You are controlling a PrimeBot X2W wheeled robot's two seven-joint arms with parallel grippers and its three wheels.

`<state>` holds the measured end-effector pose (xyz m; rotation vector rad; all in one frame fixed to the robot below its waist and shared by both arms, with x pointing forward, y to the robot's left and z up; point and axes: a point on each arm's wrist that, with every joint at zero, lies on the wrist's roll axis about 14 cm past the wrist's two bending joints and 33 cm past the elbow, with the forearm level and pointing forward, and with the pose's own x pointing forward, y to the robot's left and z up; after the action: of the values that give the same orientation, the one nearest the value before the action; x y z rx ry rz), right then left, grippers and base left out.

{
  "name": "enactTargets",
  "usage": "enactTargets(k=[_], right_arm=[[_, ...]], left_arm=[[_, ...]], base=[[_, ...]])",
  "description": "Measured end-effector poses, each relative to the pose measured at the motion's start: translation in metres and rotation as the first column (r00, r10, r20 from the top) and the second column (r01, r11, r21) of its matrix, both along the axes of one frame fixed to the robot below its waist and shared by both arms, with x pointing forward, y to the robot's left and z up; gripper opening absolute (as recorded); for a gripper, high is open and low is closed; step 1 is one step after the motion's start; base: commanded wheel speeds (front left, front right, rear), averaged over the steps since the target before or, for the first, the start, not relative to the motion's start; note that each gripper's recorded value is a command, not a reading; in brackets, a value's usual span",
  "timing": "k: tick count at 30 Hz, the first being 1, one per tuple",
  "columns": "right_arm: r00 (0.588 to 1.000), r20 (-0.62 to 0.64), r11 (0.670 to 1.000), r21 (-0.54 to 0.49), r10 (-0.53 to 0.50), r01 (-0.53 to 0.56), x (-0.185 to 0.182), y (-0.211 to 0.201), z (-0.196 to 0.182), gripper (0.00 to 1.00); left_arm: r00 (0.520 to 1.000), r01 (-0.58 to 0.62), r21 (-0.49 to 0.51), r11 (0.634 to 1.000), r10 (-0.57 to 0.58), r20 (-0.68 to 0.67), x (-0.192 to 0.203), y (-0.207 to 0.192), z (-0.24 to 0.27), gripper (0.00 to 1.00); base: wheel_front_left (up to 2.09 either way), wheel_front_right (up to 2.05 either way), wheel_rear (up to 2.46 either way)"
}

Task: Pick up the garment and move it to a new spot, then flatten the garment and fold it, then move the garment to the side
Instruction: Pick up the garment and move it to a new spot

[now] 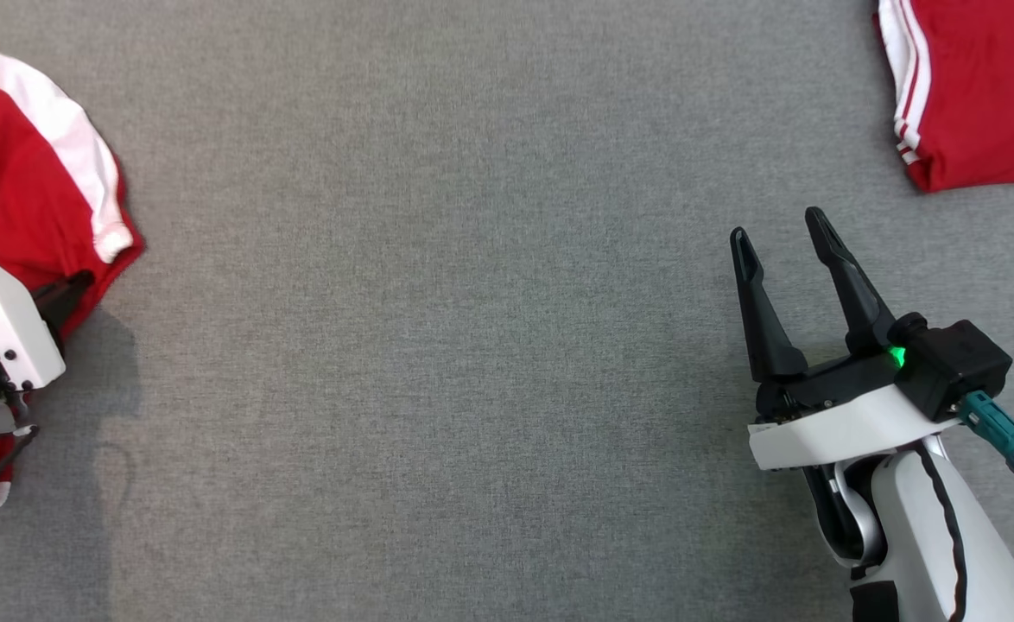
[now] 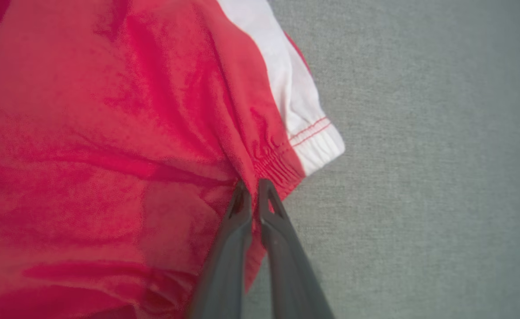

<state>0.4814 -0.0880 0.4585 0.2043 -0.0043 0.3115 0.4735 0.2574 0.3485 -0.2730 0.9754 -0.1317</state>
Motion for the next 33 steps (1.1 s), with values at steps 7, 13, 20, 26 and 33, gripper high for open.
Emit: enactTargets(k=[7,13,20,26,33], right_arm=[[0.999,0.043,1.000,0.022,-0.013,0.012,-0.011,-0.004,0.026,1.00],[0.995,0.070,0.997,0.032,-0.070,0.067,-0.031,-0.025,0.045,1.00],[0.986,0.087,0.989,0.039,-0.143,0.140,-0.051,-0.051,0.058,1.00],[0.958,0.118,0.965,0.043,-0.261,0.258,-0.077,-0.093,0.073,1.00],[0.919,0.141,0.929,0.038,-0.369,0.367,-0.103,-0.131,0.082,1.00]], left_arm=[[0.990,0.039,-0.082,0.996,-0.028,0.138,0.015,-0.024,0.048,0.00],[0.967,0.147,-0.144,0.979,-0.112,0.228,0.017,-0.055,0.095,0.00],[0.931,0.280,-0.214,0.936,-0.211,0.297,0.012,-0.105,0.128,0.00],[0.873,0.441,-0.267,0.857,-0.340,0.350,-0.006,-0.175,0.142,0.00],[0.821,0.541,-0.356,0.762,-0.387,0.419,-0.019,-0.258,0.153,0.00]], base=[[0.00,0.00,0.00],[0.00,0.00,0.00],[0.00,0.00,0.00],[0.00,0.00,0.00],[0.00,0.00,0.00]])
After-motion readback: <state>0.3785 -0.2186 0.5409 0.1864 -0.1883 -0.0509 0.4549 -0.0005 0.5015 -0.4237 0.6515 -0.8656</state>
